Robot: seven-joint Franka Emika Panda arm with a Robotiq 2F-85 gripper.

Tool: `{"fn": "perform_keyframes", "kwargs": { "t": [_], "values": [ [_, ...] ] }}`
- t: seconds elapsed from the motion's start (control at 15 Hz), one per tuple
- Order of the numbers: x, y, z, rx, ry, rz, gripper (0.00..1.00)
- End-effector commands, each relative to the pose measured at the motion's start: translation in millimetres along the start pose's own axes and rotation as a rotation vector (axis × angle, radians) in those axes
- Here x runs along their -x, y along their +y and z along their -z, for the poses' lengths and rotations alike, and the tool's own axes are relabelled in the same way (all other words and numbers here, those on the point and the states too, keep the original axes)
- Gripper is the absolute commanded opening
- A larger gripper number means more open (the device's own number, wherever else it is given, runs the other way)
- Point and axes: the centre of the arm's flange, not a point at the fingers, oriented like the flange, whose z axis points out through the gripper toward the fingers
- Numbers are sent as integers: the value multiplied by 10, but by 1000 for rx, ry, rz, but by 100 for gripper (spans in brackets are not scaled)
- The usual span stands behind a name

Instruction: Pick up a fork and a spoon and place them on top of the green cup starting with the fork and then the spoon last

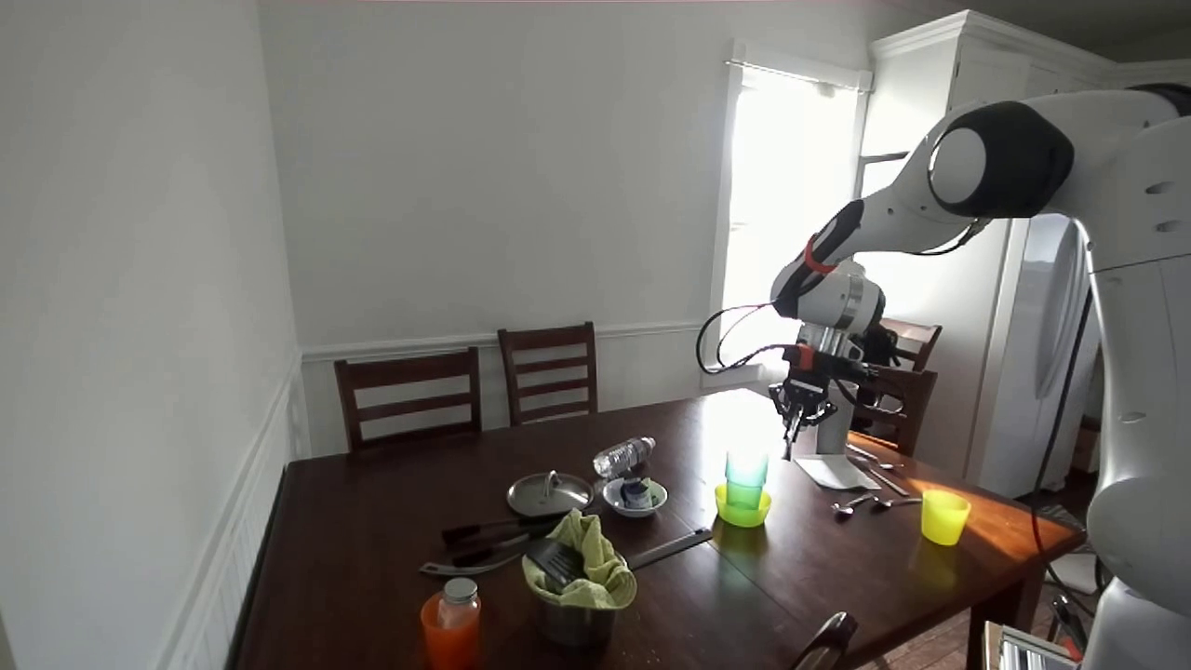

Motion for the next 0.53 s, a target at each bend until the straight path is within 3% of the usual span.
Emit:
{"fn": "perform_keyframes", "kwargs": {
  "t": [0.0,0.47],
  "values": [
    [-164,-174,-125,-6,-37,-21,3],
    [-229,-426,-269,-15,-32,-34,3]
  ]
}}
